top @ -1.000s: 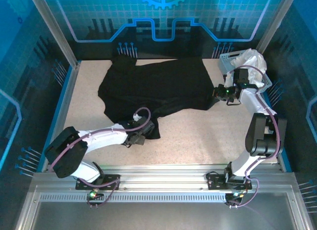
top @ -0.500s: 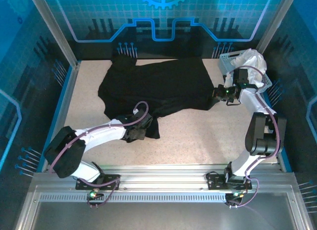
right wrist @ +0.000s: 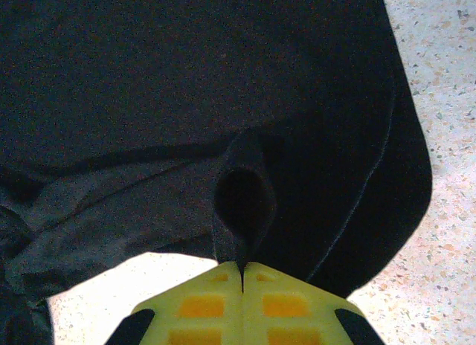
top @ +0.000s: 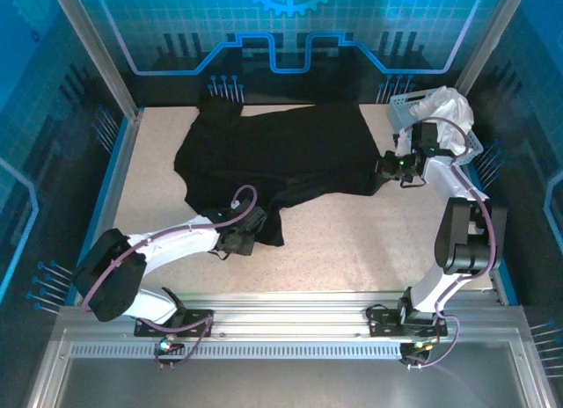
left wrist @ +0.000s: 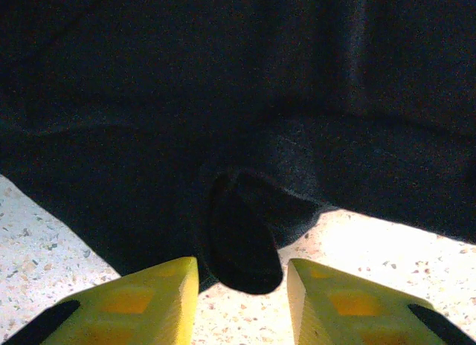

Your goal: Fold the inside-out t-shirt

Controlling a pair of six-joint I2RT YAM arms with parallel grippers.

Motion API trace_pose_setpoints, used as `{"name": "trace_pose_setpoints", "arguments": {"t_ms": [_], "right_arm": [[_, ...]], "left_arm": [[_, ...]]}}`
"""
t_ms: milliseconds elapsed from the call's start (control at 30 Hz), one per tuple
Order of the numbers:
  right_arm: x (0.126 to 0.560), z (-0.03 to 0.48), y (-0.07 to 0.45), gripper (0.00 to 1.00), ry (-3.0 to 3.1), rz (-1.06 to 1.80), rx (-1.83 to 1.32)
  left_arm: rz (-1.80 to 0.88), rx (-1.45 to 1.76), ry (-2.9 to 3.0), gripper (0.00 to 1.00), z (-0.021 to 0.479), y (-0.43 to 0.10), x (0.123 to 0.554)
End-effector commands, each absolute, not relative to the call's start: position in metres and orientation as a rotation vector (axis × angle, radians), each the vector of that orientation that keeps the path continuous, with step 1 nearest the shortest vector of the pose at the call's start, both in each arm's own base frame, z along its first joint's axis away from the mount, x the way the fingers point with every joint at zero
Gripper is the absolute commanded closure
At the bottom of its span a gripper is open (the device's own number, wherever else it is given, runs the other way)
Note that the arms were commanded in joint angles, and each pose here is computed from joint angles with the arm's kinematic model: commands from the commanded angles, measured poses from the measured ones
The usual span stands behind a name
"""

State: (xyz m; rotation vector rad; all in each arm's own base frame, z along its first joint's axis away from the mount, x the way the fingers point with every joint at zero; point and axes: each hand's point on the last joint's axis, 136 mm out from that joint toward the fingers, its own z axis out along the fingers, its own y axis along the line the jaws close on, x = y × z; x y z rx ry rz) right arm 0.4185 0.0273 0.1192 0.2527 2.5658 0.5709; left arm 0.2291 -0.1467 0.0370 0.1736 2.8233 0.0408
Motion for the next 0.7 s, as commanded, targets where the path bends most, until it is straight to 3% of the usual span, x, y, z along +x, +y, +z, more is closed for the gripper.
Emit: {"name": "trace_pose_setpoints", "arguments": {"t_ms": [0,267,667], "right_arm": [[0.416,0.119,0.036,1.00,2.576,0.600,0.215],[0.416,0.119,0.037,1.00,2.577,0.606,0.208],[0.416,0.118,0.038,1.00,2.582,0.608,0.204]], "left_arm": [[0.049,0.166,2.826,0.63,0.037,-0.144,0.228],[0.056,0.175,2.793,0.56,0.037,-0.151,0.243],[0.057,0.167,2.761,0.67,0.039,-0.148,0.252]]}}
